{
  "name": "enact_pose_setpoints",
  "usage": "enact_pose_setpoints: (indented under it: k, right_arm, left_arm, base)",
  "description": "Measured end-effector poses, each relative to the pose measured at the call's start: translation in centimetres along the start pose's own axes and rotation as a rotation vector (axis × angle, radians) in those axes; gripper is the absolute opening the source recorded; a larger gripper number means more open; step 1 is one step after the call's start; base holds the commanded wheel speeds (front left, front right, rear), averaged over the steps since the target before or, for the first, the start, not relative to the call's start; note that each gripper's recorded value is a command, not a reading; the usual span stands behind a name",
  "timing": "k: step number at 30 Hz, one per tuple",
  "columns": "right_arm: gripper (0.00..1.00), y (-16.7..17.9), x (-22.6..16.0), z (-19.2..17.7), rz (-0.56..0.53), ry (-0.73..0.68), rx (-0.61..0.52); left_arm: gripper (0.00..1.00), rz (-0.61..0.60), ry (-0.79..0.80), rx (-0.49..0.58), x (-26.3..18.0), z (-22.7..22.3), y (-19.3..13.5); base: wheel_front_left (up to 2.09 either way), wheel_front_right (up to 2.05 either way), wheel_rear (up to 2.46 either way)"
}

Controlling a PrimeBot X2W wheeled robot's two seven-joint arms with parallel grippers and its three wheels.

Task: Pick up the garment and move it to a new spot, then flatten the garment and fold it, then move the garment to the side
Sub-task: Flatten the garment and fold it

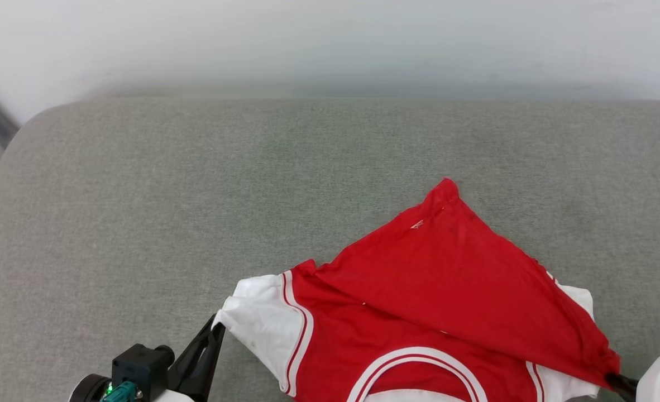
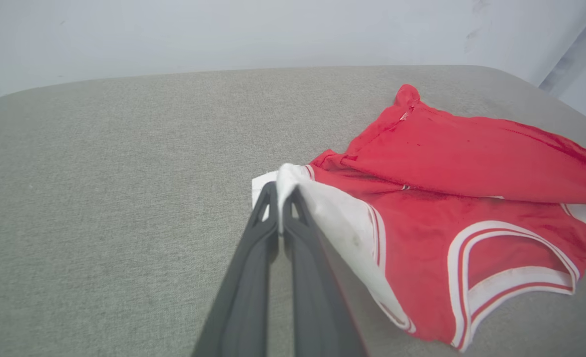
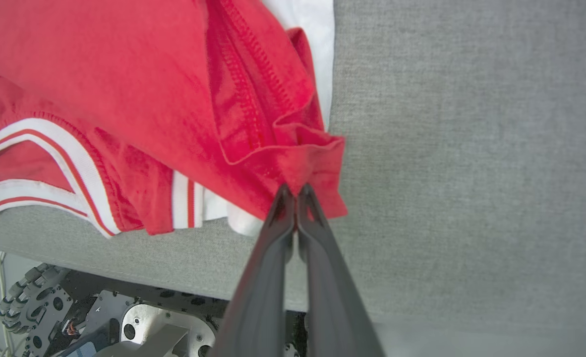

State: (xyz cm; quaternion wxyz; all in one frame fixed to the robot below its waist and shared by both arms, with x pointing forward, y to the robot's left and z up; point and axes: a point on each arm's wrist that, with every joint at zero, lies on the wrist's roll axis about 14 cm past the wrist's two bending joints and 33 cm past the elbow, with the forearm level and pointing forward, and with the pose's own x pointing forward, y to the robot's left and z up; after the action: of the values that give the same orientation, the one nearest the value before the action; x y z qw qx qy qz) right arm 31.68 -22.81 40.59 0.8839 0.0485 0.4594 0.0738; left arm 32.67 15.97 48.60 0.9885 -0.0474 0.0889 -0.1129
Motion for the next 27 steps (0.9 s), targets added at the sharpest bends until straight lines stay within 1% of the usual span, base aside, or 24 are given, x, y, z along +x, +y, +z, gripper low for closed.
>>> enact_pose_setpoints:
  k: [3,4,5,9,11,15,17,19,20,23,27]
  right_arm:
    - [0.00,-0.1,-0.1,-0.7,-0.005,-0.002,0.011]
    - [0.13,-0.1,0.0,-0.8,-0.004,-0.004,0.018]
    - [1.00,-0.1,0.0,-0.8,-0.003,-0.007,0.023]
    - [1.00,0.3,0.1,0.0,0.008,-0.027,0.009]
    - [1.00,0.8,0.1,1.6,0.023,-0.060,-0.016]
    - [1.00,3.0,-0.4,6.7,0.072,-0.168,-0.144]
    - [1.00,4.6,-0.6,9.2,0.109,-0.211,-0.203]
    - [1.00,6.5,-0.6,11.5,0.146,-0.240,-0.262]
    - [1.00,7.3,-0.4,12.5,0.160,-0.243,-0.287]
    - [1.00,9.3,0.8,14.7,0.197,-0.227,-0.350]
    - [1.00,10.6,4.0,16.5,0.198,-0.156,-0.406]
  left_arm:
    - [0.00,-0.008,-0.003,0.003,0.2,0.1,-0.3]
    - [0.00,-0.010,-0.002,0.005,0.2,0.1,-0.3]
    - [0.00,-0.010,0.000,0.006,0.2,0.1,-0.3]
    - [0.00,-0.008,0.005,0.006,0.2,0.0,-0.2]
    - [0.00,-0.005,0.005,0.005,0.1,0.0,-0.1]
    - [0.00,0.004,0.010,0.002,0.0,-0.1,0.1]
    - [0.00,0.005,0.012,0.003,0.0,-0.1,0.2]
    - [0.00,0.013,-0.004,-0.032,0.2,0.3,0.2]
    - [0.00,0.016,-0.009,-0.056,0.3,0.5,0.2]
    - [0.00,0.025,-0.002,-0.043,0.4,0.4,0.7]
    - [0.00,0.035,0.004,-0.048,1.0,0.2,1.2]
  base:
    - [0.00,0.00,0.00]
    - [0.00,0.00,0.00]
    - [0.00,0.00,0.00]
    - [0.00,0.00,0.00]
    - [0.00,0.00,0.00]
    - [0.00,0.00,0.00]
    - [0.00,0.00,0.00]
    - [0.00,0.00,0.00]
    - [0.00,0.00,0.00]
    - [0.00,0.00,0.00]
    - [0.00,0.00,0.00]
